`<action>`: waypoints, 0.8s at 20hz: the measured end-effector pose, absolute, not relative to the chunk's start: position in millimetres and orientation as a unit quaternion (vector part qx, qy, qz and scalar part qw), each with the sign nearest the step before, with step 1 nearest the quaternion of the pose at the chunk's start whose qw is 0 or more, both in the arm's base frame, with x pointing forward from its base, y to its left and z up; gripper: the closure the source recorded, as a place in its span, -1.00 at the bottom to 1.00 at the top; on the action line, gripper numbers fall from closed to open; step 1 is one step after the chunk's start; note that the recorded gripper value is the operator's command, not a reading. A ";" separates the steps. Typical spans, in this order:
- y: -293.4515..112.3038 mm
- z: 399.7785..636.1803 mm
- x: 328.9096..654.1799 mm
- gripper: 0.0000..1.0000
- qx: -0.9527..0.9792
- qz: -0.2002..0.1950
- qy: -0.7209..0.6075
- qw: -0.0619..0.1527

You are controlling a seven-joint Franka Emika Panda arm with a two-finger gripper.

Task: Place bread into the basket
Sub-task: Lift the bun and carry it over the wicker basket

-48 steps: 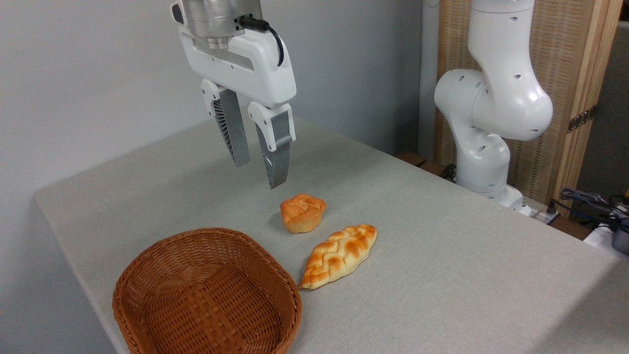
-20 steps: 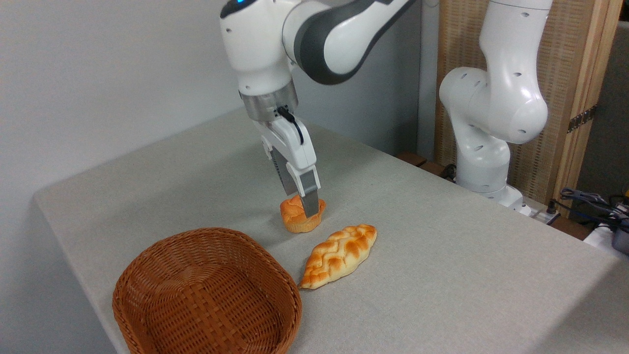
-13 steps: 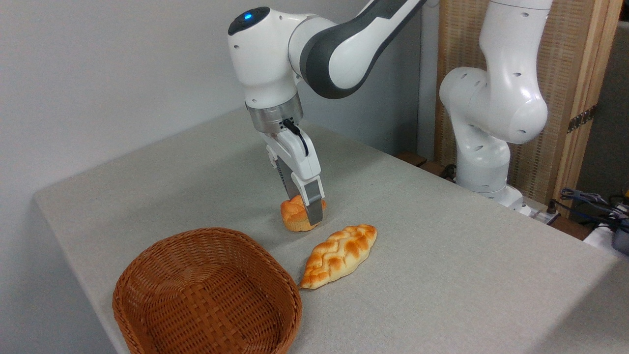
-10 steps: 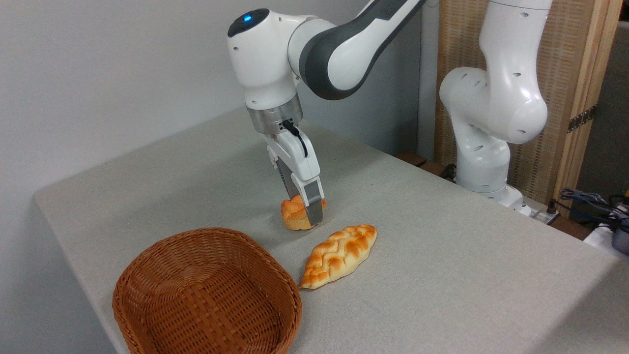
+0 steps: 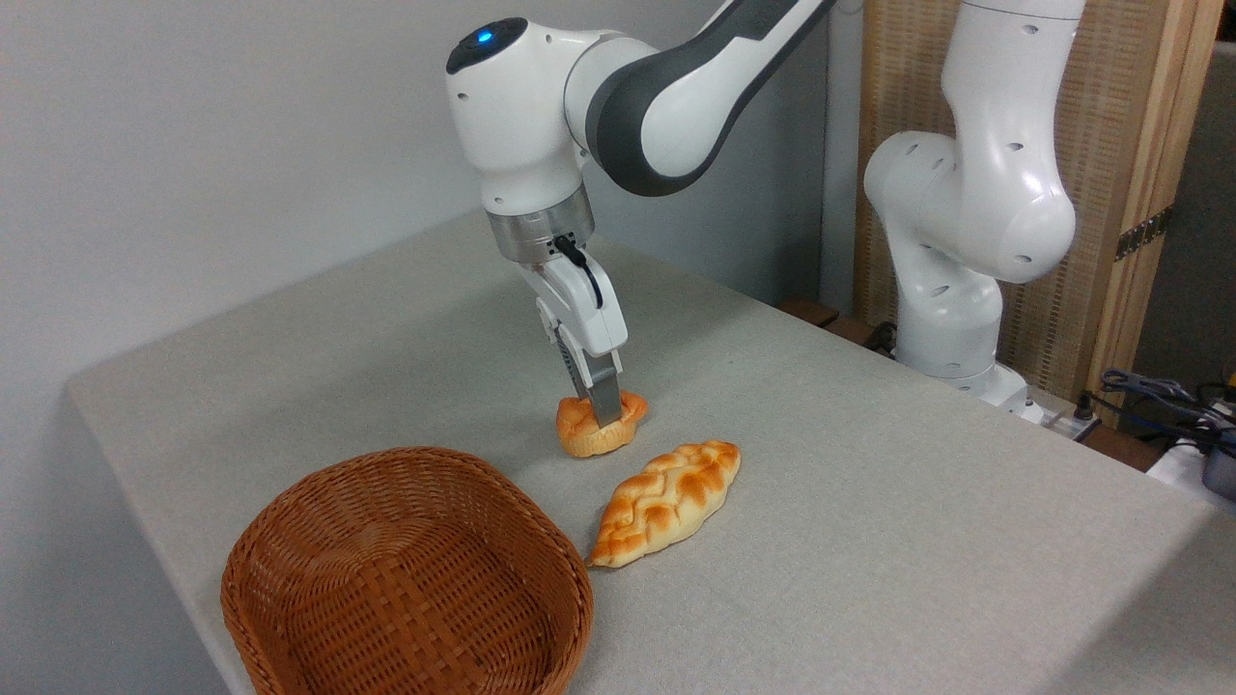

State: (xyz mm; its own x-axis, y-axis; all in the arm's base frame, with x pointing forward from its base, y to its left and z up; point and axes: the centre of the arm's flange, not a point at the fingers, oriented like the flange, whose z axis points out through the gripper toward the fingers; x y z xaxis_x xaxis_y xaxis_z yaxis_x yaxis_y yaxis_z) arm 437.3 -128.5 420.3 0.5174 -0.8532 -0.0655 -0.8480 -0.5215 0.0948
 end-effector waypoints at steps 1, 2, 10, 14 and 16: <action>-128.7 422.7 437.8 0.55 0.871 -0.053 -0.489 0.026; -128.7 428.1 438.5 0.55 0.870 -0.058 -0.488 0.027; -102.5 539.4 511.1 0.43 0.886 -0.049 -0.459 0.040; -86.6 551.3 566.7 0.34 0.899 -0.014 -0.436 0.039; -80.0 541.3 593.1 0.27 0.905 0.017 -0.423 0.038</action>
State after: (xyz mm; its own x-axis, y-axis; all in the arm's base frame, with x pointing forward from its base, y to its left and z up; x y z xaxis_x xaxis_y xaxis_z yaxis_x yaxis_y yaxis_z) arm 593.1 -80.0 541.3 0.6421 -0.7640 0.0631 -0.7666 -0.6398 0.0543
